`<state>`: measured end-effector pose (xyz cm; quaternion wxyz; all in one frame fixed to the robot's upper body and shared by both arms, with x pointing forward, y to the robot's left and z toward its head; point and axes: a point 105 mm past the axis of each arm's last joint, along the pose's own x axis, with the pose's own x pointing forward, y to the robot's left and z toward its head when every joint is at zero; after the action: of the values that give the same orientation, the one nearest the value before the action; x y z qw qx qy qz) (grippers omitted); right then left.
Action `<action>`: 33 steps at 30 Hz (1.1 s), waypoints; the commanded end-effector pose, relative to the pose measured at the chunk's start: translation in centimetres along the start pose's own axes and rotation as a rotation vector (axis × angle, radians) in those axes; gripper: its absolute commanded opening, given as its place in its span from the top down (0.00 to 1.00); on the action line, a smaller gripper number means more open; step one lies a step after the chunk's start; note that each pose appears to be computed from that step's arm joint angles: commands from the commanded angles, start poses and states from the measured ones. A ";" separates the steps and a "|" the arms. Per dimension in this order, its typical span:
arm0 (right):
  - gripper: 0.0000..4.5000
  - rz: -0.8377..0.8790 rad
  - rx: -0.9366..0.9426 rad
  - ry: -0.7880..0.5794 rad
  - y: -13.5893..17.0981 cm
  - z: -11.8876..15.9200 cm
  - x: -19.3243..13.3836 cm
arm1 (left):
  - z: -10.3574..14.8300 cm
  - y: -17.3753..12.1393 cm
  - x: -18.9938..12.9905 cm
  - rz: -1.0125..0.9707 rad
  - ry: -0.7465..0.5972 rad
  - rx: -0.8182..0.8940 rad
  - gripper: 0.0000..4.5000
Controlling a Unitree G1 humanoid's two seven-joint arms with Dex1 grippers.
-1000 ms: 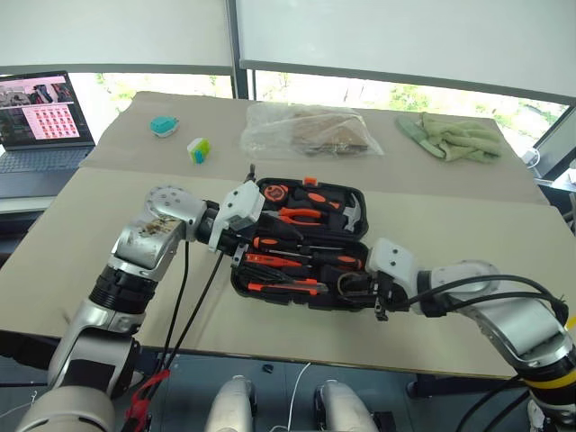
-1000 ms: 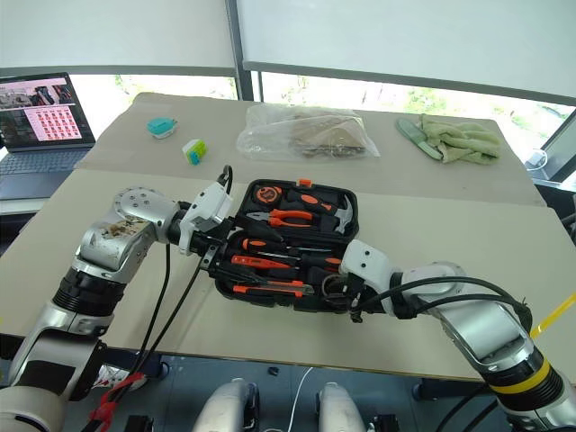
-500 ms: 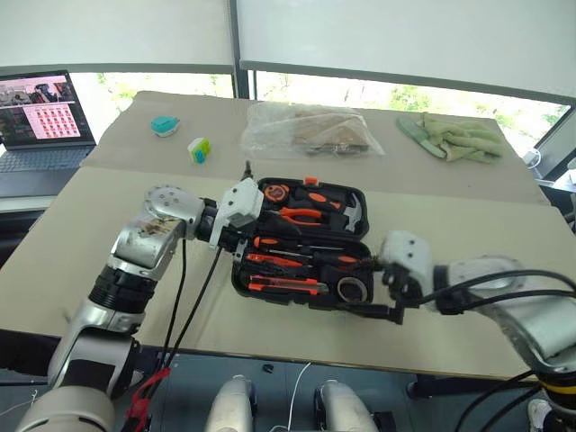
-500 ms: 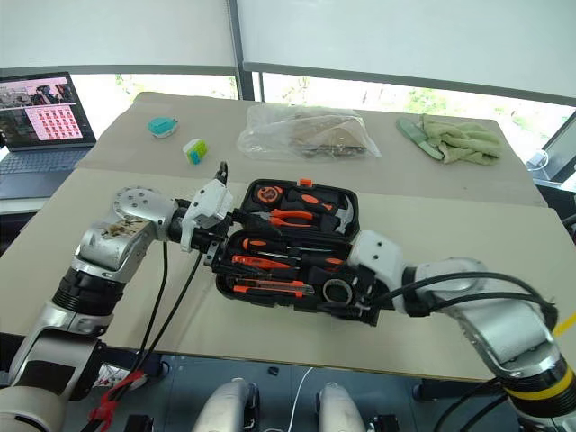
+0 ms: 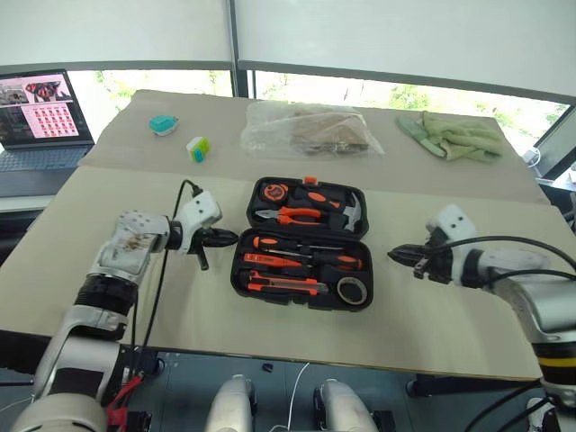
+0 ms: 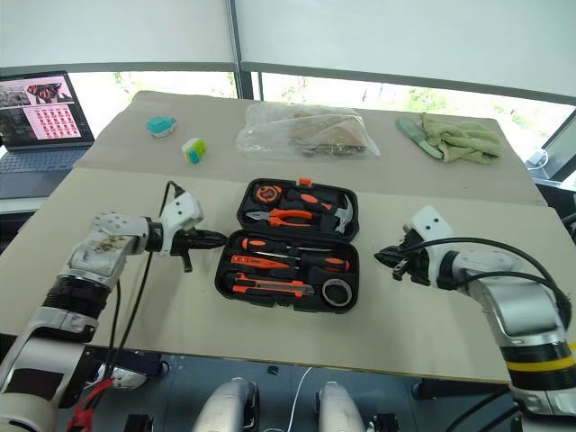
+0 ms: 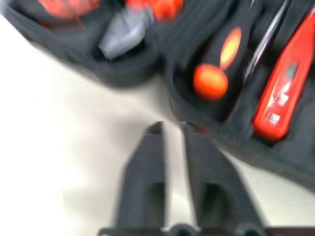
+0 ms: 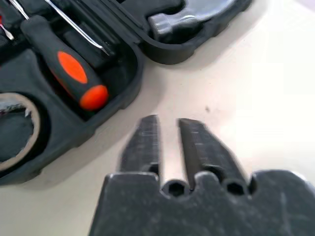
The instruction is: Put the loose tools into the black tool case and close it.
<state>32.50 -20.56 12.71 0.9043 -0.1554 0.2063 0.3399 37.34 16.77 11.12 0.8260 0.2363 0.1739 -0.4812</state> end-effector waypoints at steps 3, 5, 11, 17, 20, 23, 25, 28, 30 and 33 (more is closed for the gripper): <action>0.99 0.012 -0.089 -0.021 -0.2 1.3 1.2 | 1.3 -1.3 0.3 -0.074 -0.037 0.048 1.00; 0.99 0.052 -0.101 -0.030 0.4 1.6 1.6 | 2.3 -2.6 0.4 -0.145 -0.097 0.034 1.00; 0.99 0.342 -0.155 -0.002 6.1 0.9 0.4 | 2.8 -6.5 -0.1 -0.334 -0.136 0.049 1.00; 0.99 0.365 -0.168 0.035 7.4 -0.4 -0.5 | 1.5 -7.3 -0.4 -0.358 -0.068 0.072 1.00; 0.99 0.321 -0.168 0.051 7.1 -1.0 -0.8 | 0.9 -7.5 -1.0 -0.368 -0.046 0.072 1.00; 0.99 0.259 -0.174 0.068 6.2 -1.6 -1.0 | 0.5 -7.3 -1.3 -0.354 -0.030 0.066 1.00; 0.99 0.194 -0.162 0.064 5.2 -1.7 -1.3 | 0.6 -7.0 -1.5 -0.345 -0.045 0.036 1.00; 0.99 0.141 -0.144 0.065 4.2 -1.9 -1.9 | 0.6 -6.9 -1.9 -0.337 -0.041 0.027 1.00; 0.99 0.123 -0.121 0.069 3.9 -2.0 -2.5 | -0.1 -5.8 -2.0 -0.281 0.004 0.039 1.00; 1.00 0.088 -0.038 0.063 3.0 -2.0 -3.3 | -1.1 -3.0 -2.6 -0.158 0.050 -0.065 0.89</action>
<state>27.52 -20.32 10.67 0.8652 -0.1853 0.2461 0.3955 31.75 16.40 9.78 0.7556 0.2092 0.2223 -0.5795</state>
